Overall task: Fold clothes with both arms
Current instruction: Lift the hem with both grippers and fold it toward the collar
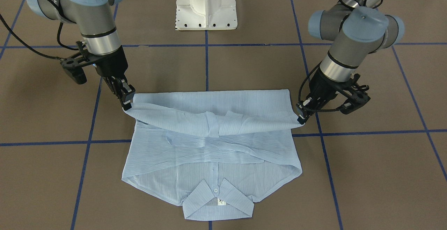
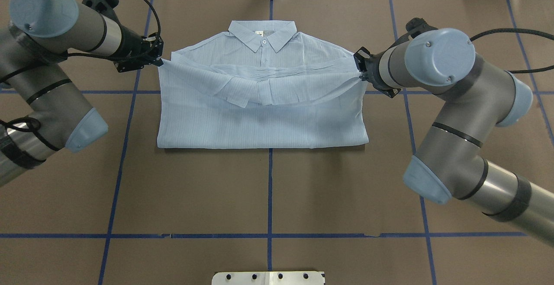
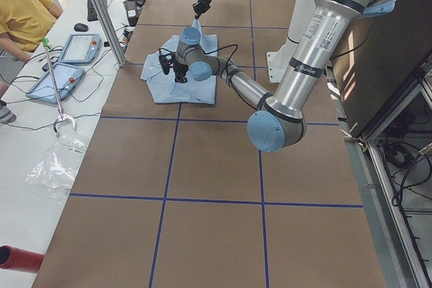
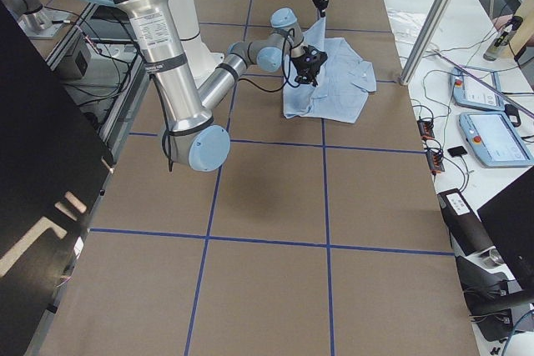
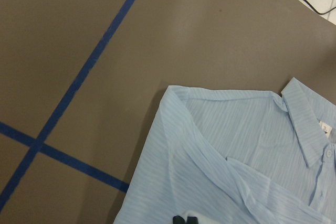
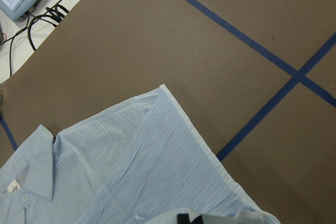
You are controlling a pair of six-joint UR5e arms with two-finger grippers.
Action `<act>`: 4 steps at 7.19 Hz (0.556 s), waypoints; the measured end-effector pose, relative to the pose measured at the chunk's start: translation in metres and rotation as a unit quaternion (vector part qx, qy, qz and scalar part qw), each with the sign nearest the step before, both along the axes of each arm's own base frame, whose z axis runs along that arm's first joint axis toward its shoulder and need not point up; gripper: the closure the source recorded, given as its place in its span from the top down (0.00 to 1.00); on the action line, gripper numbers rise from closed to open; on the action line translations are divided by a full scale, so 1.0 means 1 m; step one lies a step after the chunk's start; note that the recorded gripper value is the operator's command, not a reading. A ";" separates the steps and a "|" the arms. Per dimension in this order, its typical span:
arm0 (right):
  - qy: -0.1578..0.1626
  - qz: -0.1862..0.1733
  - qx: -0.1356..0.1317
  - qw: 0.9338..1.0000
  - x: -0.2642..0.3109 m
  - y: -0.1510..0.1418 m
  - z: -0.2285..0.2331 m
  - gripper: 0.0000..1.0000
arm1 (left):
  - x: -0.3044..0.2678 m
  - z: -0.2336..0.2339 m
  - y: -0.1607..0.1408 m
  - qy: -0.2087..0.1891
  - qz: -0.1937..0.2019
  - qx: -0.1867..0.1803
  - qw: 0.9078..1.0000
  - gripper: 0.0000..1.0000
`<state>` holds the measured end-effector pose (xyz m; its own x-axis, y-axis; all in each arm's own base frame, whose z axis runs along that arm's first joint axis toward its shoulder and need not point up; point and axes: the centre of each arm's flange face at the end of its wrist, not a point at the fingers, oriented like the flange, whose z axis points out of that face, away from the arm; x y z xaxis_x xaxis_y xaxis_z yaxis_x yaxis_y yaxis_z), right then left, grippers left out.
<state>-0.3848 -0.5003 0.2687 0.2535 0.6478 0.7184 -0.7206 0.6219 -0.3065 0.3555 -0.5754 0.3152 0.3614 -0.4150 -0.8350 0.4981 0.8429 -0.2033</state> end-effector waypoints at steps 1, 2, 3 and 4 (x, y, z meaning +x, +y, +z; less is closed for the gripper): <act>0.008 -0.003 -0.005 1.000 -0.003 -0.024 0.002 0.00 | 0.003 0.011 -0.020 0.000 -0.007 0.001 1.000 0.00; 0.017 -0.004 -0.012 1.000 -0.012 -0.047 0.004 0.00 | 0.006 0.024 -0.037 -0.001 -0.013 0.002 1.000 0.00; 0.021 -0.003 -0.018 1.000 -0.022 -0.067 0.009 0.00 | 0.012 0.035 -0.053 -0.003 -0.017 -0.001 1.000 0.00; 0.017 -0.002 -0.018 1.000 -0.030 -0.084 0.021 0.00 | 0.020 0.042 -0.067 -0.004 -0.019 -0.003 1.000 0.00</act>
